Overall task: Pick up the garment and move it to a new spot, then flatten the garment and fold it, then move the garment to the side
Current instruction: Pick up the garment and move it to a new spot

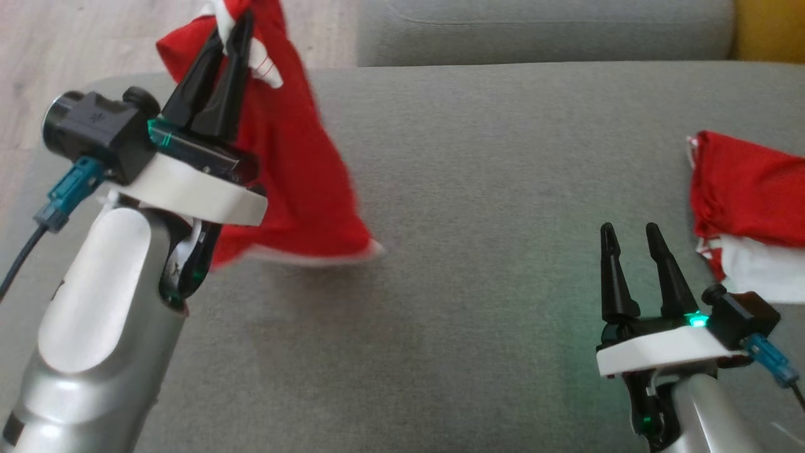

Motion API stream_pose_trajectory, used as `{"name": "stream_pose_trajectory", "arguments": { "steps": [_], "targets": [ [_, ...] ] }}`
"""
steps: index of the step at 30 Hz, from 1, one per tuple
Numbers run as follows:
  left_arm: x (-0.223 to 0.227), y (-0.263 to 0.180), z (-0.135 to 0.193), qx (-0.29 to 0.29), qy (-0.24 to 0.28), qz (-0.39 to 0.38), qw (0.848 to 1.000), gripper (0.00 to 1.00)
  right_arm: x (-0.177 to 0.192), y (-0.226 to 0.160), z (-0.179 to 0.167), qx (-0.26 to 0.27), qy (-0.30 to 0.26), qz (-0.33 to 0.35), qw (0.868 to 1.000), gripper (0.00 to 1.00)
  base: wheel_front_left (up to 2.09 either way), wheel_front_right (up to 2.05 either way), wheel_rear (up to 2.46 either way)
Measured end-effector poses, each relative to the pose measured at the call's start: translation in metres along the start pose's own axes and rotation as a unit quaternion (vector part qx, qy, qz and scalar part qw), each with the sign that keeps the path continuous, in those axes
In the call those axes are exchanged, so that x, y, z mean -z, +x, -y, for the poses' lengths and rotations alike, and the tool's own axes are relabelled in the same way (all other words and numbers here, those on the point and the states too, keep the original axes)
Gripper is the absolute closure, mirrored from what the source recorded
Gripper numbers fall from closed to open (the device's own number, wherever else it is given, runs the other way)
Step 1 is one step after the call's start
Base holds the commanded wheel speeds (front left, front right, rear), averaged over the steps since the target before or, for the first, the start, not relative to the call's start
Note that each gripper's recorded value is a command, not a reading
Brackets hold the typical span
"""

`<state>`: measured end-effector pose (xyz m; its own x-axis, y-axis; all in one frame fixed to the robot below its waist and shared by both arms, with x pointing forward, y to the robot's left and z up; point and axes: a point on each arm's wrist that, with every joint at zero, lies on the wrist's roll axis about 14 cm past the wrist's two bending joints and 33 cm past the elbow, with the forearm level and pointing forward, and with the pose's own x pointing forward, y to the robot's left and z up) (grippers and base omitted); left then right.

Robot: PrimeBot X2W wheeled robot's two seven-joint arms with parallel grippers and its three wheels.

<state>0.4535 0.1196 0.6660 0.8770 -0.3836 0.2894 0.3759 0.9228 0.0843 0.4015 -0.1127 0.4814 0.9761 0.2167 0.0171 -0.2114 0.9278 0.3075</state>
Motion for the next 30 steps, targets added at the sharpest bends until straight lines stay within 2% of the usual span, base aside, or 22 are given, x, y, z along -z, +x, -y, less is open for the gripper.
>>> {"name": "stream_pose_trajectory", "arguments": {
  "steps": [15, 21, 22, 23, 24, 25, 26, 30],
  "targets": [
    [0.028, 0.055, 0.065, 0.096, -0.016, -0.046, 0.994, 1.00, -0.016, -0.017, 0.046, 0.073, 0.014, 0.025, 0.997, 0.00, 0.00, 0.00, 0.00],
    [0.050, 0.084, 0.115, 0.164, -0.017, -0.066, 0.984, 1.00, -0.015, -0.025, 0.064, 0.101, 0.019, 0.022, 0.994, 0.00, 0.00, 0.00, 0.00],
    [0.060, 0.086, 0.127, 0.179, -0.013, -0.082, 0.980, 0.90, -0.015, -0.025, 0.065, 0.103, 0.019, 0.023, 0.994, 0.00, 0.00, 0.00, 0.00],
    [0.070, 0.086, 0.141, 0.196, -0.014, -0.095, 0.976, 0.90, -0.016, -0.026, 0.068, 0.107, 0.018, 0.024, 0.994, 0.00, 0.00, 0.00, 0.00],
    [0.080, 0.084, 0.155, 0.212, -0.022, -0.108, 0.971, 0.60, -0.016, -0.026, 0.070, 0.111, 0.018, 0.024, 0.993, 0.00, 0.00, 0.00, 0.00],
    [0.092, 0.080, 0.171, 0.230, -0.028, -0.126, 0.965, 0.12, -0.016, -0.027, 0.073, 0.114, 0.020, 0.024, 0.993, 0.00, 0.00, 0.00, 0.00],
    [0.103, 0.075, 0.185, 0.247, -0.031, -0.143, 0.958, 0.00, -0.016, -0.027, 0.074, 0.117, 0.019, 0.024, 0.993, 0.00, 0.00, 0.00, 0.00],
    [0.134, 0.049, 0.234, 0.305, -0.034, -0.183, 0.934, 0.00, -0.014, -0.029, 0.078, 0.122, 0.018, 0.020, 0.992, 0.00, 0.00, 0.00, 0.00]
  ]
}}
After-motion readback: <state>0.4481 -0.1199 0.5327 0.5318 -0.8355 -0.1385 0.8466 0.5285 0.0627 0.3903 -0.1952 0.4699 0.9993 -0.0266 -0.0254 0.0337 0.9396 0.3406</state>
